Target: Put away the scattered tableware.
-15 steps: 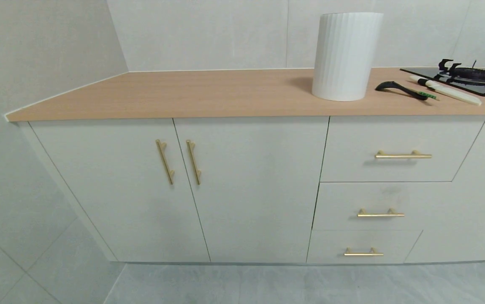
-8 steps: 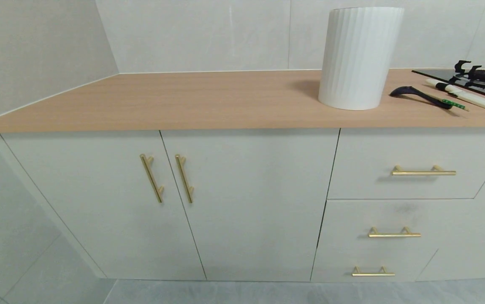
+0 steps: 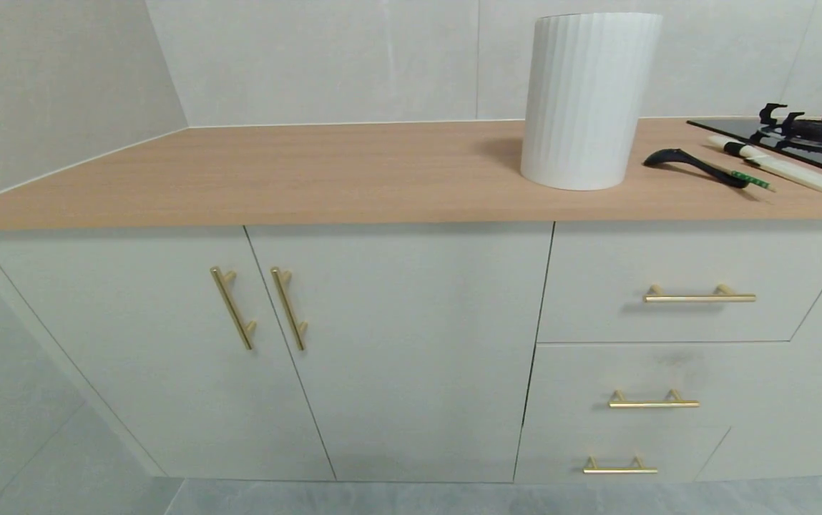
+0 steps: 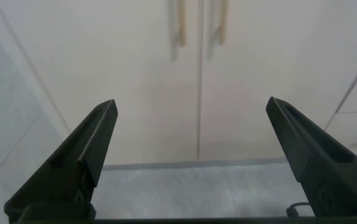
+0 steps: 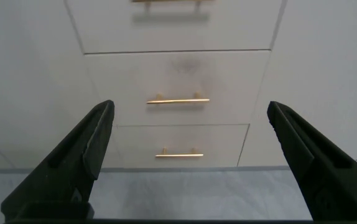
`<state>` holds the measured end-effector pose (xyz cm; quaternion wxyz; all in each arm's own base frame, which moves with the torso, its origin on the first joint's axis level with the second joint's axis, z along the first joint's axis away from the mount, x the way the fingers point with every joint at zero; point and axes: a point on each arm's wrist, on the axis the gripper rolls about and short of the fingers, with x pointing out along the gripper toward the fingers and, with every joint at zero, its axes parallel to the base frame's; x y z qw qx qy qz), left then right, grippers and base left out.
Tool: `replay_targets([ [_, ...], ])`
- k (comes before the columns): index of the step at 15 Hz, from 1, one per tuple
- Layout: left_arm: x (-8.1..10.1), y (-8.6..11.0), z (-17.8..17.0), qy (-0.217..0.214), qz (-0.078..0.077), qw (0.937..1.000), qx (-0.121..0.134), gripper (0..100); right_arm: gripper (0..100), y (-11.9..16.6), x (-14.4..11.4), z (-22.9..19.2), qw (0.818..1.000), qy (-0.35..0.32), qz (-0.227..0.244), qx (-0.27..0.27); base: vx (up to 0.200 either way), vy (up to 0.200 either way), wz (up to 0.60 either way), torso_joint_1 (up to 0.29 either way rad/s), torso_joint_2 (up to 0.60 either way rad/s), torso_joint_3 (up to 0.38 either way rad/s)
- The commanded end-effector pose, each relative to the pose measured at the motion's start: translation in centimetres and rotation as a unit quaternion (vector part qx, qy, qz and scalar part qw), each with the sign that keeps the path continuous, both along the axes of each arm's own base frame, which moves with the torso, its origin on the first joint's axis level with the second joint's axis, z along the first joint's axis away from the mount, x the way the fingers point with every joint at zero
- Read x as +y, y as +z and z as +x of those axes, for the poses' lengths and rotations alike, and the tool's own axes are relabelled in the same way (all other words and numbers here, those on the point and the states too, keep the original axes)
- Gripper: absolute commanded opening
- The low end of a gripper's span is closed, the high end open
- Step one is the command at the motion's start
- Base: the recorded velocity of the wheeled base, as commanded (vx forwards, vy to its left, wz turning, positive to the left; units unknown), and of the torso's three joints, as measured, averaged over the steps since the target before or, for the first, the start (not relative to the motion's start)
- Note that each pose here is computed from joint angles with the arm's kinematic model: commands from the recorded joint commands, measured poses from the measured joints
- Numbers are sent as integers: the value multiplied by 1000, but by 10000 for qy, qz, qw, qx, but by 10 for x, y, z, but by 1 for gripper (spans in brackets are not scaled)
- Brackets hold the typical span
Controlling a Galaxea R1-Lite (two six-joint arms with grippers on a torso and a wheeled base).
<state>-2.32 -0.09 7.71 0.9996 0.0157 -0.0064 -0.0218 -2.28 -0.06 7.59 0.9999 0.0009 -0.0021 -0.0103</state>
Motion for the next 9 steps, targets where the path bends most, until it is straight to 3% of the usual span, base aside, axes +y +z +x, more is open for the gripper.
replay_targets([
  [1, 0, 0, 0, -3, -2, 10000, 7, 100, 100, 0, 0, 0, 10000, -12, -1, 6, 0, -200, 0, -2, 2, 7],
  [9, 0, 0, 0, -3, -10, 10000, 7, 100, 100, 0, 0, 0, 10000, -4, -1, 6, 0, 0, 0, 0, 0, 0],
])
